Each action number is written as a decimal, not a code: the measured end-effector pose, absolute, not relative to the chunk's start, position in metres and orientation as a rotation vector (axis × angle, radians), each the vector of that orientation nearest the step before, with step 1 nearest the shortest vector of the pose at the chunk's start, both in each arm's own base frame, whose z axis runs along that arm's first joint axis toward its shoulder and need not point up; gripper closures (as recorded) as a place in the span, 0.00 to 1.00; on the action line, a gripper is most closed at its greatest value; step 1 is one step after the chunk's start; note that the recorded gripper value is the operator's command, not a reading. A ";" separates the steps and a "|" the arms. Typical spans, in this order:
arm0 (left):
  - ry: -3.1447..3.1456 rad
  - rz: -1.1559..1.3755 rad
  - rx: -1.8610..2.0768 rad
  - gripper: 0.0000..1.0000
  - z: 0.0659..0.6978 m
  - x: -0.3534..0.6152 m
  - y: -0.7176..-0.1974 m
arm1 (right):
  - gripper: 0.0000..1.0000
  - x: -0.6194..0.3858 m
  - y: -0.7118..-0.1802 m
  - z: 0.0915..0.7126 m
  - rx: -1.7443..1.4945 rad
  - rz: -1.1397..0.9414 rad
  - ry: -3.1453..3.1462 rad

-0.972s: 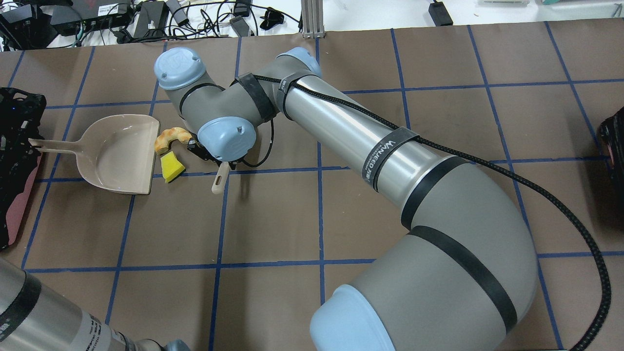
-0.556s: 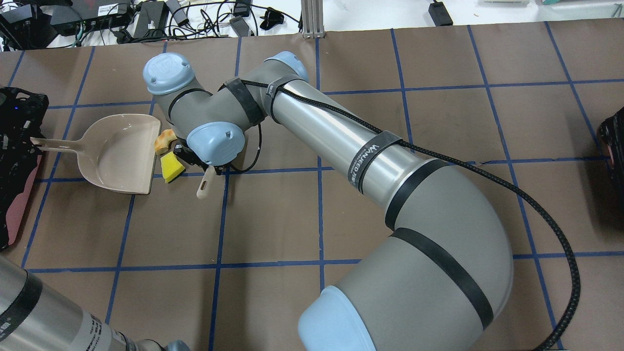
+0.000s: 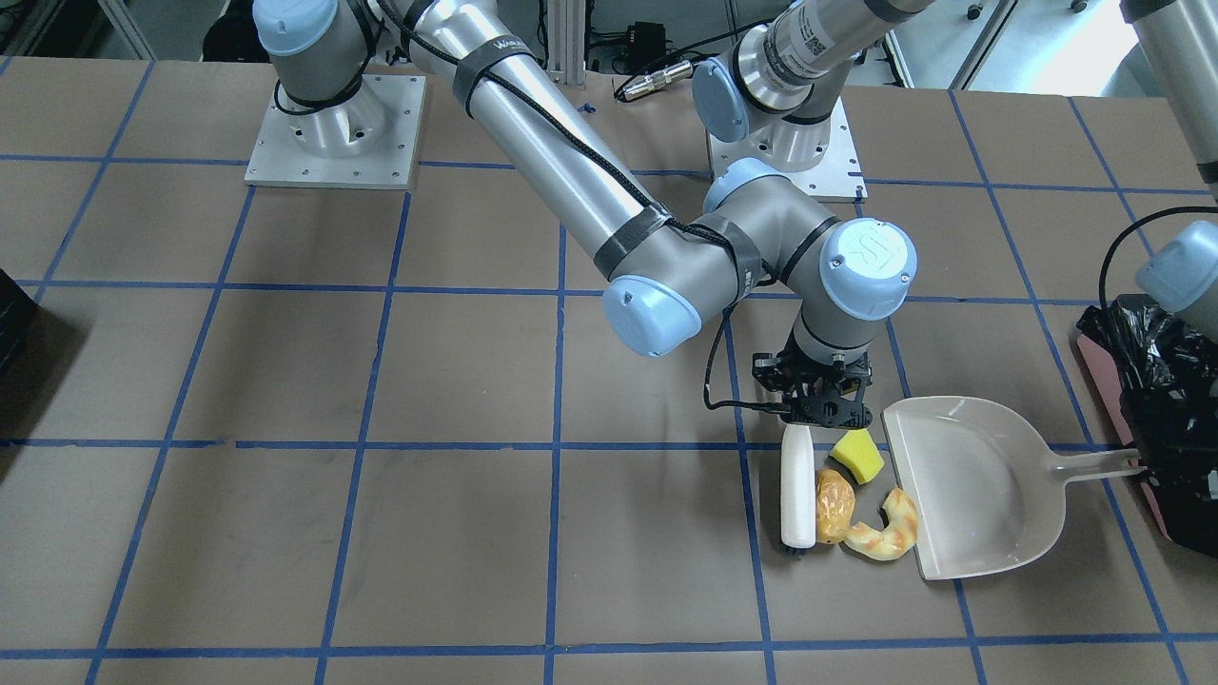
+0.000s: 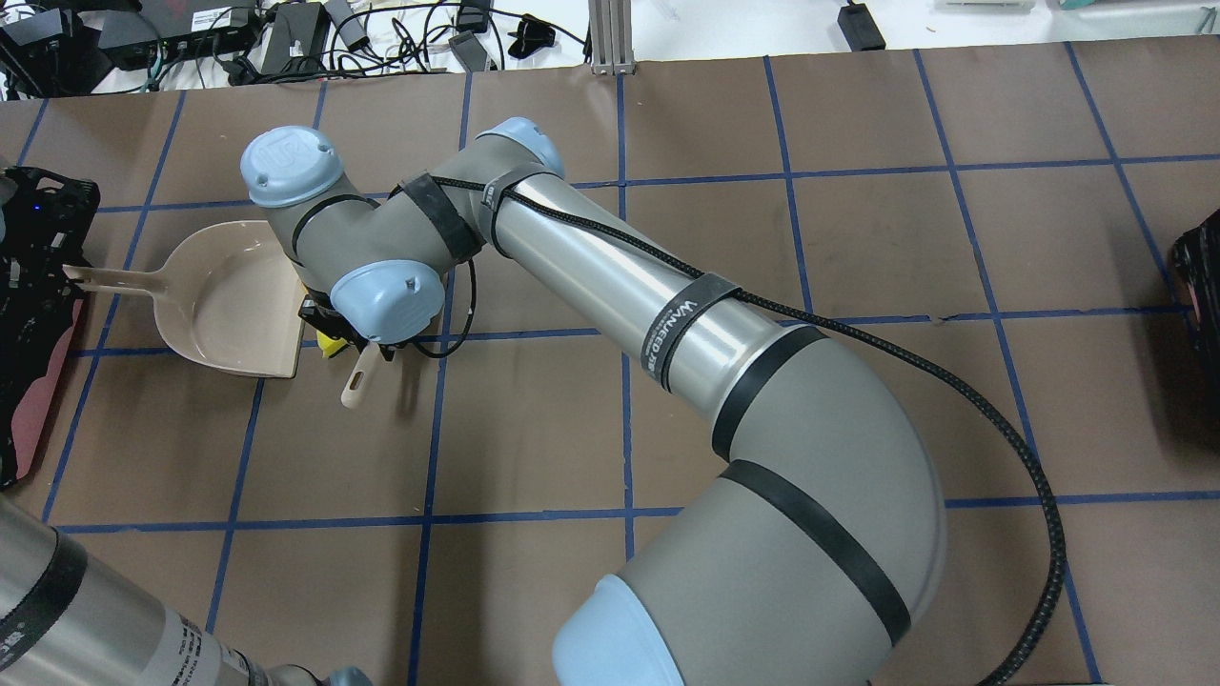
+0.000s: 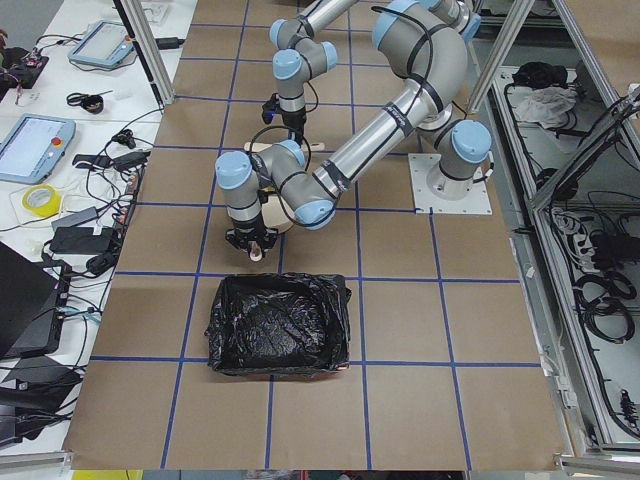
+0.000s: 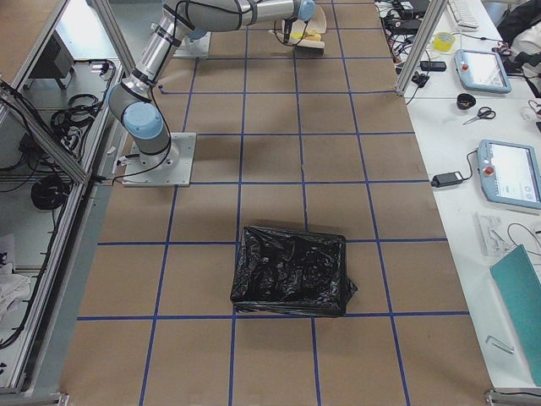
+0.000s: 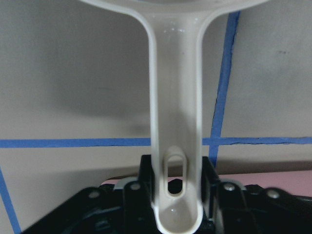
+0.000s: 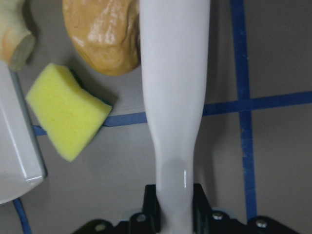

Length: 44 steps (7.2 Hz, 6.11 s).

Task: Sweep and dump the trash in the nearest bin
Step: 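Sweep the sponge and food scraps into the dustpan with the right gripper's brush, then lift the dustpan toward the bin while the right gripper withdraws the brush, then tip the dustpan over the black bin with the left gripper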

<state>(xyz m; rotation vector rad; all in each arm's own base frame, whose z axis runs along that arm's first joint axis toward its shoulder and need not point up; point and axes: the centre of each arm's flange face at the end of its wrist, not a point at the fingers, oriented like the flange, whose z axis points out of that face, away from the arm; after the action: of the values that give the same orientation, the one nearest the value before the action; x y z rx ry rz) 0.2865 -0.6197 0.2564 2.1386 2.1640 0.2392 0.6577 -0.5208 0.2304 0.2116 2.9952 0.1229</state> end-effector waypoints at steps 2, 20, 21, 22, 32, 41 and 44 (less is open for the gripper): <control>2.159 0.252 2.142 1.00 0.255 0.285 -0.621 | 1.00 0.681 -0.527 0.222 0.215 0.119 2.956; 2.203 0.127 2.161 1.00 0.259 0.273 -0.620 | 1.00 0.672 -0.518 0.383 0.204 0.001 2.866; 2.237 0.046 2.178 1.00 0.263 0.268 -0.619 | 1.00 0.651 -0.532 0.384 0.231 -0.016 2.937; 2.278 -0.032 2.186 1.00 0.265 0.266 -0.618 | 1.00 0.629 -0.547 0.384 0.255 -0.014 3.000; 2.874 -0.326 1.558 1.00 0.402 0.407 -0.531 | 1.00 0.446 -0.493 0.315 0.195 0.022 3.171; 3.064 0.075 0.948 1.00 0.434 0.585 -0.355 | 1.00 0.369 -0.360 0.229 0.020 0.001 3.136; 3.097 0.232 0.737 1.00 0.444 0.590 -0.348 | 1.00 0.369 -0.354 0.225 -0.013 0.006 3.138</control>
<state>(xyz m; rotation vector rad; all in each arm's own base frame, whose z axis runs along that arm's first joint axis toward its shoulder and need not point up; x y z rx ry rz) 0.5897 -0.3485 0.4436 0.7373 3.0975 0.2324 0.3690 -0.3538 0.2250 -0.0133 3.1383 0.0060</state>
